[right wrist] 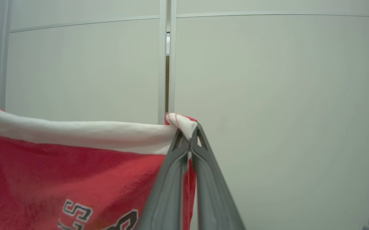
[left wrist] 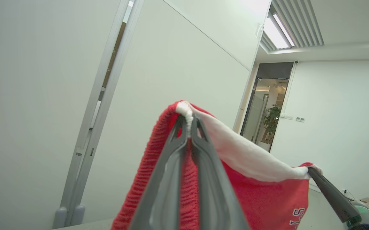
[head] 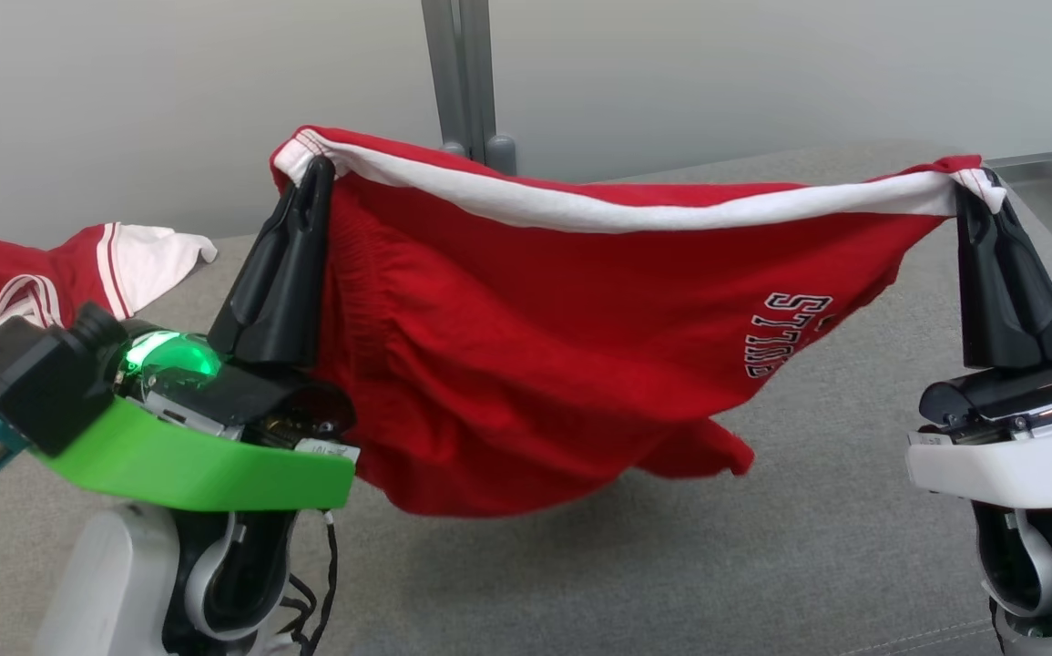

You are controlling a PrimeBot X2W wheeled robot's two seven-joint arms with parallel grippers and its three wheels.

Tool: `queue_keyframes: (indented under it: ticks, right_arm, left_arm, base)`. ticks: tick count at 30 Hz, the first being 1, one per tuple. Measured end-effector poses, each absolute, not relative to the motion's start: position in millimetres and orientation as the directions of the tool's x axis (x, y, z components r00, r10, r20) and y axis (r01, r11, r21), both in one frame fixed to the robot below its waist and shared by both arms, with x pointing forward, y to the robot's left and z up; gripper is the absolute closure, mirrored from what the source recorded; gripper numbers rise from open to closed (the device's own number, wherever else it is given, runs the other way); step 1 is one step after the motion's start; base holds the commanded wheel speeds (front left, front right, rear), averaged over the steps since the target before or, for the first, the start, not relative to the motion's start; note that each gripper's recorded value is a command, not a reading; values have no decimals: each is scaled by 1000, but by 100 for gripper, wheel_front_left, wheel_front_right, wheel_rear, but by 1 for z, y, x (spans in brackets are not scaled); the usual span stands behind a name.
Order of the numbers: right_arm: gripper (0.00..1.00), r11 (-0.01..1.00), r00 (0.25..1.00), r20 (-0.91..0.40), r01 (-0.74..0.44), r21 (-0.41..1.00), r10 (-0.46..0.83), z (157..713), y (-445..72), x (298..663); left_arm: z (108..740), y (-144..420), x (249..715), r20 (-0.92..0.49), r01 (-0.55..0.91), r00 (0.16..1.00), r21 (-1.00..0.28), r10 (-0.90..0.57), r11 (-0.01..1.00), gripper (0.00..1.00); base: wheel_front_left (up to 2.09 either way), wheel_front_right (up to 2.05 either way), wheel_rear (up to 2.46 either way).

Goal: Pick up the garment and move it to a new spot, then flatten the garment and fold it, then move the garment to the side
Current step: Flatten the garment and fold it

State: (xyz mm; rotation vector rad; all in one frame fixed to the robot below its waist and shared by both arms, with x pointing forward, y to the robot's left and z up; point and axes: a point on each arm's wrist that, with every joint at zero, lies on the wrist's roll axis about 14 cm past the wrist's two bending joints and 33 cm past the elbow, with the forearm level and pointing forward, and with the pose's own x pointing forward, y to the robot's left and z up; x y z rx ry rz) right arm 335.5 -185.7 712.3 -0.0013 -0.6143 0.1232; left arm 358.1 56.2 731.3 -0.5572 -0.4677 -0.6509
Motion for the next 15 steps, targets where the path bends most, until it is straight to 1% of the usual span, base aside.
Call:
queue_keyframes:
  ticks: [2, 5, 7, 10, 12, 15]
  right_arm:
    - [100, 993, 808, 579, -112, -36, 112, 718, -187, 332]
    - [100, 994, 830, 547, -110, -24, 105, 712, -189, 338]
    - [100, 990, 849, 518, -138, 31, 102, 702, -186, 348]
    - [100, 985, 873, 469, -169, 39, 132, 689, -179, 376]
    - [100, 983, 882, 442, -182, 3, 162, 685, -175, 399]
    - [100, 978, 869, 456, -207, -19, 193, 697, -168, 438]
  left_arm:
    - [736, 55, 356, 562, 685, 697, -337, -446, 646, 100]
    - [728, 56, 366, 517, 670, 720, -339, -464, 660, 100]
    - [722, 53, 378, 485, 663, 732, -348, -478, 663, 100]
    - [710, 46, 404, 427, 654, 748, -348, -508, 671, 100]
    - [705, 42, 426, 390, 647, 757, -336, -524, 685, 100]
    - [713, 40, 465, 379, 632, 764, -278, -522, 723, 100]
  base:
    - [0, 0, 0]
    - [0, 0, 0]
    - [0, 0, 0]
    - [0, 0, 0]
    - [0, 0, 0]
    - [0, 0, 0]
